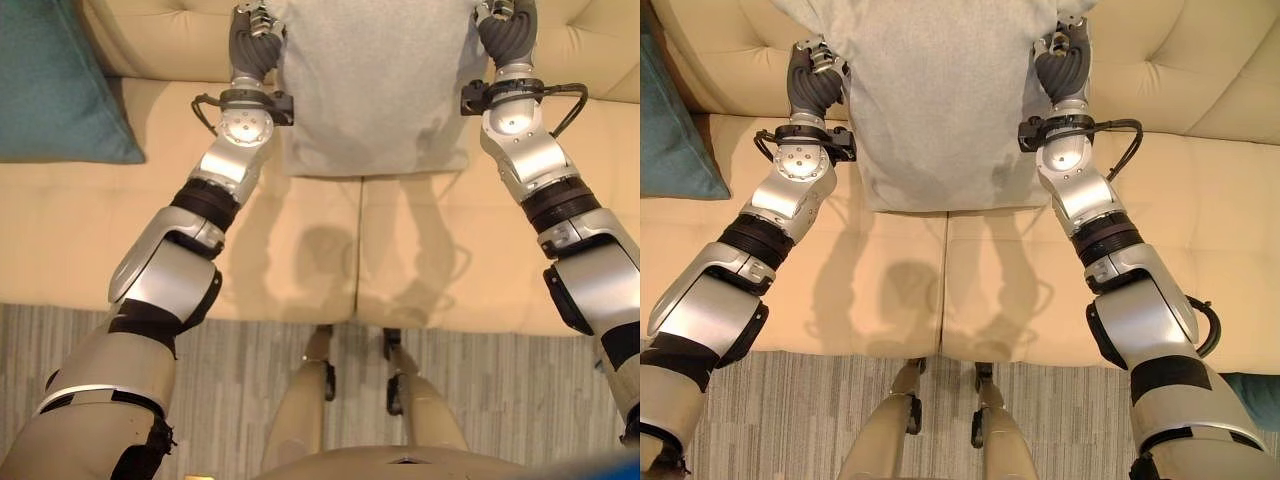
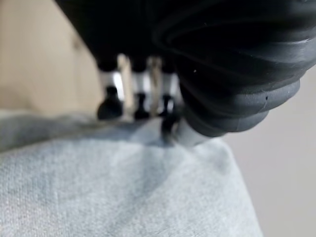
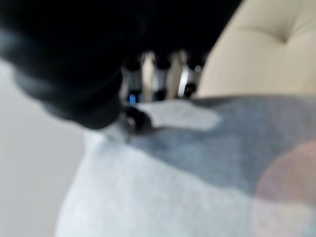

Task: Pick up all the scattered cushions and arrange them neatly on the sofa.

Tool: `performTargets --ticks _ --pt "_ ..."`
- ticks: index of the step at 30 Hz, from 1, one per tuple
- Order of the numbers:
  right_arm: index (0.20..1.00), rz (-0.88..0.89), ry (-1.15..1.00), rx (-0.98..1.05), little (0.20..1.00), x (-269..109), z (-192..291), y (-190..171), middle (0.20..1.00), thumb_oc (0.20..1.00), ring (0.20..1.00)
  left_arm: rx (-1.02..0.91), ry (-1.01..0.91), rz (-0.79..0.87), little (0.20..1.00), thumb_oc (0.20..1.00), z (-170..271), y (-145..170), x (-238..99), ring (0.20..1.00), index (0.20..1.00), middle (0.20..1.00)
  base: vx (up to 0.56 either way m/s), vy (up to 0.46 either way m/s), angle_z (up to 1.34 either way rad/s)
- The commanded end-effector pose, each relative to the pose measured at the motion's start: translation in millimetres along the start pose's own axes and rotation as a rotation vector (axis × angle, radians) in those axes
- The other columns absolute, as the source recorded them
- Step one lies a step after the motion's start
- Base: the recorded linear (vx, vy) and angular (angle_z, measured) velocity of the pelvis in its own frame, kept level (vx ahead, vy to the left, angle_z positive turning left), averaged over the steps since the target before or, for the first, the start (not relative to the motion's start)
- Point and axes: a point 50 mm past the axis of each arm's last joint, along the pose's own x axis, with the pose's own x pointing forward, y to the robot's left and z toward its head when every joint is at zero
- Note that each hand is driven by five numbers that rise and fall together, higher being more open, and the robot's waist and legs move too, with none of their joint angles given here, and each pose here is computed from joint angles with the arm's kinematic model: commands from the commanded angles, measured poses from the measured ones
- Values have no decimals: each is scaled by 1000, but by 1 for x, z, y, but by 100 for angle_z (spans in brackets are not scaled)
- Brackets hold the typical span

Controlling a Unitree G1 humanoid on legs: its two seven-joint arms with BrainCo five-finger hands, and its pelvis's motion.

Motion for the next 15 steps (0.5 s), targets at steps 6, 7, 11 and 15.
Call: performTargets --ticks 6,7,11,15 --pt "200 58 -202 56 200 15 55 24 200 200 200 86 -236 -80 1000 1000 73 -25 28 1000 1000 1000 -6 0 -6" --pt "467 48 -193 19 467 15 51 23 467 467 467 112 -233 -60 1000 1000 74 -21 31 1000 1000 1000 -5 8 -16" --pt "1000 2 -173 -27 1000 17 45 17 1000 1000 1000 145 -239 -27 1000 1000 77 -13 34 1000 1000 1000 7 1 1" --pt "1000 -39 -121 -72 1000 17 30 6 1000 1000 1000 174 -221 15 1000 1000 73 1 36 1000 1000 1000 11 0 1"
